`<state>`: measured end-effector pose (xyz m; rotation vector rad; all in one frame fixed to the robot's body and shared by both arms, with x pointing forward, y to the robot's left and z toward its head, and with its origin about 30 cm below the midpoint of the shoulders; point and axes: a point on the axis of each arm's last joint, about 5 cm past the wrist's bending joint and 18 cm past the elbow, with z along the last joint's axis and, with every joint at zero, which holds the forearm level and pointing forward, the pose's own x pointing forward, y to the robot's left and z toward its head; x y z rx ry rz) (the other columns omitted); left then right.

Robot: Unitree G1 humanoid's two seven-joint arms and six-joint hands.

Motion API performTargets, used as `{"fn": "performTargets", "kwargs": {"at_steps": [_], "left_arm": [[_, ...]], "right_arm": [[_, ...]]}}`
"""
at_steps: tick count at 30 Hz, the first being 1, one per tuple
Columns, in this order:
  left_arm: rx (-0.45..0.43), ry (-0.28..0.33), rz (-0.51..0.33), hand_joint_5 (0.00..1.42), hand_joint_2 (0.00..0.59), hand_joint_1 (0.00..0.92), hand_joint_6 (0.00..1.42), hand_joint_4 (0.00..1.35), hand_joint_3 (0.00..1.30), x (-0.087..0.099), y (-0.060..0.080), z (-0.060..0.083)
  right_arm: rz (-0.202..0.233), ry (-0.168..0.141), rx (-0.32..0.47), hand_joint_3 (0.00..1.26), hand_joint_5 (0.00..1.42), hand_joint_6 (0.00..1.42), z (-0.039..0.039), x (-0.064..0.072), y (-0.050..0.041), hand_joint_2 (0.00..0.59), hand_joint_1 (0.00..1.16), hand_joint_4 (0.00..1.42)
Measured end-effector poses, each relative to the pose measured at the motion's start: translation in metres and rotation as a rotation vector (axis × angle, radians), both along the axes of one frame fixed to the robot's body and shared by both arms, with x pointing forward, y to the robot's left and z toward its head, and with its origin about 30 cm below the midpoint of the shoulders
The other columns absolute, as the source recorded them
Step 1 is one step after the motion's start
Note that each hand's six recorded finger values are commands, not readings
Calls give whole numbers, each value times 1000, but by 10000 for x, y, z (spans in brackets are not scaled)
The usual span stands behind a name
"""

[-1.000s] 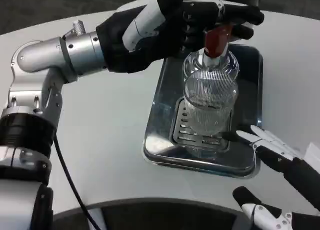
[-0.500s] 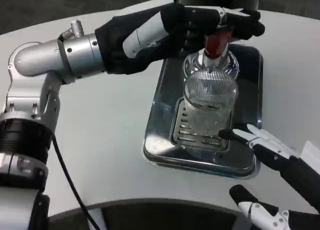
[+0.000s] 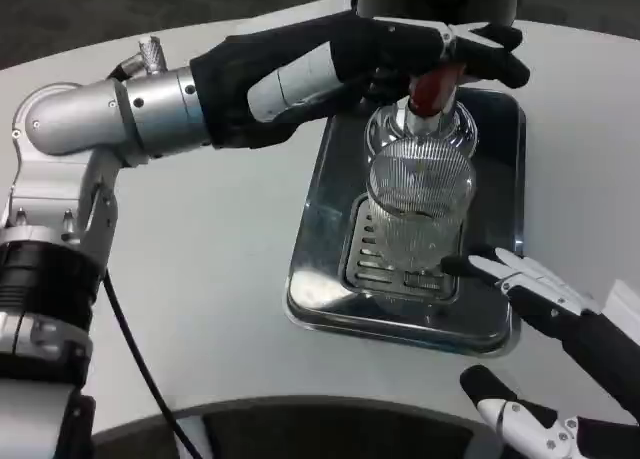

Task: Grasp the cup under the faucet to collect the drink, then remove the cup.

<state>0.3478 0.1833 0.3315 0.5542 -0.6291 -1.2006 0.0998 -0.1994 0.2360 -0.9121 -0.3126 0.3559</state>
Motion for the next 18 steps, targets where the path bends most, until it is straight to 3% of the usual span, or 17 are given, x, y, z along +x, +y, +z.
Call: {"fn": "performTargets", "kwargs": {"at_steps": [9, 16, 18], "left_arm": [[16, -36, 9, 48, 13, 0, 0, 1, 305, -13, -12, -9], [25, -67, 13, 48, 14, 0, 0, 1, 312, -26, -19, -17], [29, -74, 13, 48, 14, 0, 0, 1, 313, -29, -21, -15]], "right_arm": [[-20, 3, 2, 124, 0, 0, -10, 6, 7, 453, 570, 42], [-48, 22, 27, 124, 0, 0, -27, 17, 7, 426, 612, 52], [-56, 30, 34, 115, 0, 0, -32, 21, 7, 390, 653, 52]]}}
